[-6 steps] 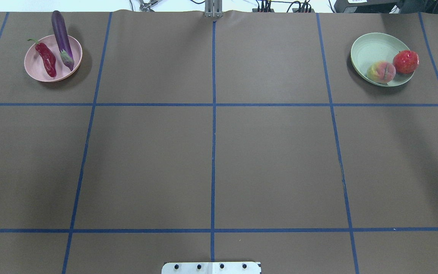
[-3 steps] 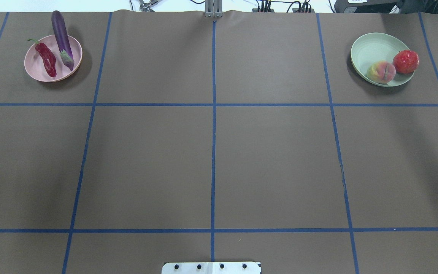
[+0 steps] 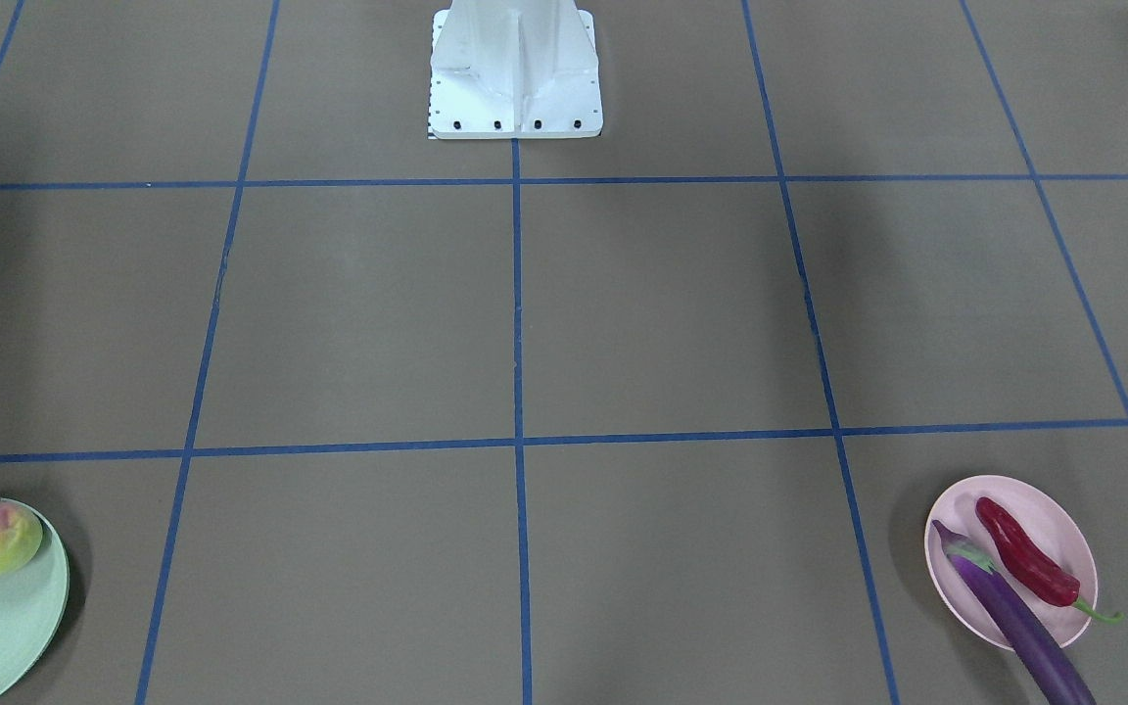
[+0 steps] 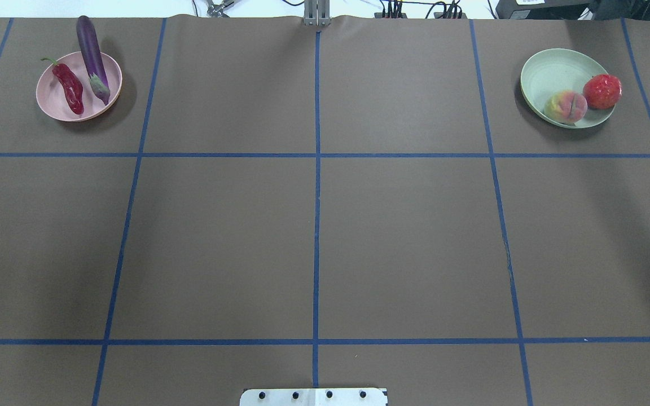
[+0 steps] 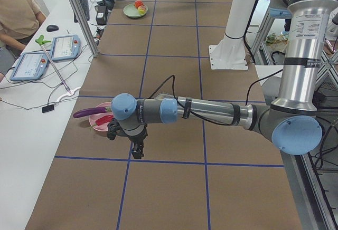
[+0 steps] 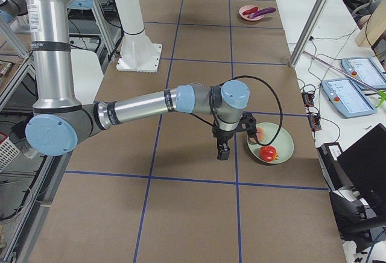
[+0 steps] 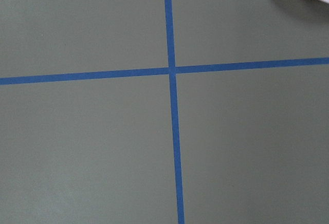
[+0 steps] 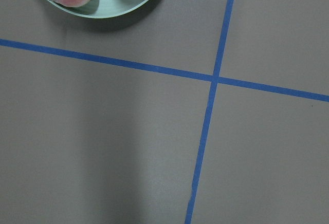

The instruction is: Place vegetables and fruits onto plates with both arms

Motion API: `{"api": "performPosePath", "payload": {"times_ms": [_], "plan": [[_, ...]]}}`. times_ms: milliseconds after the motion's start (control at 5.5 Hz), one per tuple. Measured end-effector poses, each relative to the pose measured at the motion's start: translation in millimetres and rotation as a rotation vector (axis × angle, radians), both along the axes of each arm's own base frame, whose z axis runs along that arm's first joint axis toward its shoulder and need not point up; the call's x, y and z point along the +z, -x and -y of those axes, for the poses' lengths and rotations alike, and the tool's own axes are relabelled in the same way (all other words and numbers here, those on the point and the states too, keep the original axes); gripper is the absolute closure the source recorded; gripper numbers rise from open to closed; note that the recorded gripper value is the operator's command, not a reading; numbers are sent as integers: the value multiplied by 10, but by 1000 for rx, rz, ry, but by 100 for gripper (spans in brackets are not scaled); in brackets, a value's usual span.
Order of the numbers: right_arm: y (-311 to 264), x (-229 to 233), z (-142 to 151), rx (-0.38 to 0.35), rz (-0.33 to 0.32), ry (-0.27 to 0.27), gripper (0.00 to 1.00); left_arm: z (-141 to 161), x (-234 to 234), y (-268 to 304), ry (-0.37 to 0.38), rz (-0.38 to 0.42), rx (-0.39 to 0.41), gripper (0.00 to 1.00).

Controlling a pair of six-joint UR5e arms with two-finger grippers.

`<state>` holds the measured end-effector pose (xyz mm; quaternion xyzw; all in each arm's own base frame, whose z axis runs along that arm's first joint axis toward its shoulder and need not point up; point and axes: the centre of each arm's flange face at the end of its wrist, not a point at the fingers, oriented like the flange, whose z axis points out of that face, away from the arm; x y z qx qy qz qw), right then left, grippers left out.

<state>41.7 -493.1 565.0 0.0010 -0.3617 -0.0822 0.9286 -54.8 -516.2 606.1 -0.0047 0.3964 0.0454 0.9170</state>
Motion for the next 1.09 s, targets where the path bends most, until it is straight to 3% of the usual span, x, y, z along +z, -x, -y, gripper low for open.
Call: {"api": "performPosePath", "payload": {"times_ms": [545, 1091], "plan": [[-6, 46, 35, 14, 29, 20, 0, 80, -226, -6, -78, -2, -1, 0], [-37, 86, 57, 22, 41, 25, 0, 107, -292, -12, -103, -3, 2, 0]]}}
